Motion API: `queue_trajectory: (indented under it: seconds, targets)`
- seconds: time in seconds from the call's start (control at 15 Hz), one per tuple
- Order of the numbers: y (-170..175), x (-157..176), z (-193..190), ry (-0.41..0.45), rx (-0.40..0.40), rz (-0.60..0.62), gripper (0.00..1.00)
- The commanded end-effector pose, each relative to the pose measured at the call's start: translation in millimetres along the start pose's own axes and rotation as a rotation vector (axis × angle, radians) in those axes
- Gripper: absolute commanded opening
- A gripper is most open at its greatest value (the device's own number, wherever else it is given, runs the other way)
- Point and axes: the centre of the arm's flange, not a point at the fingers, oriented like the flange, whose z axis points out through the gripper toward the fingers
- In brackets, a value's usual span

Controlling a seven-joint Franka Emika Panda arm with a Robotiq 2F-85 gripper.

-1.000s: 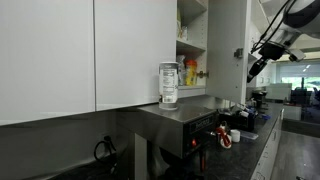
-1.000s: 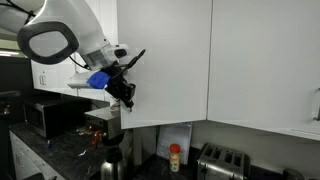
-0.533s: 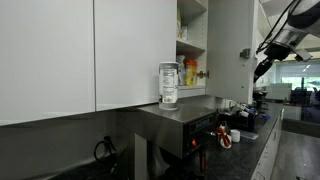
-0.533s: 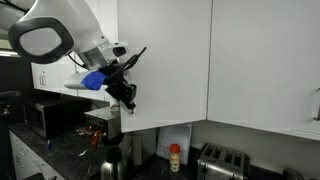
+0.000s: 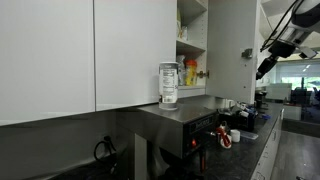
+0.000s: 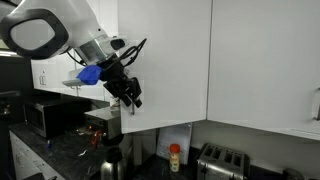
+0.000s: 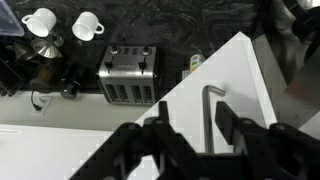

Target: Open the cupboard door, place the sugar in the cupboard, then close the cupboard door

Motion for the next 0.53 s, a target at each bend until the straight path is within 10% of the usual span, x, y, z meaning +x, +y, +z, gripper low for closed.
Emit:
queue_trajectory:
  seconds: [0.0,0.47]
  targets:
    - [7.0,-2.8,-4.6,-0.019,-0.035,-0.011,0.84]
    - [3.3,-7.5,-8.1,-0.096,-0.009,-0.039,1.00]
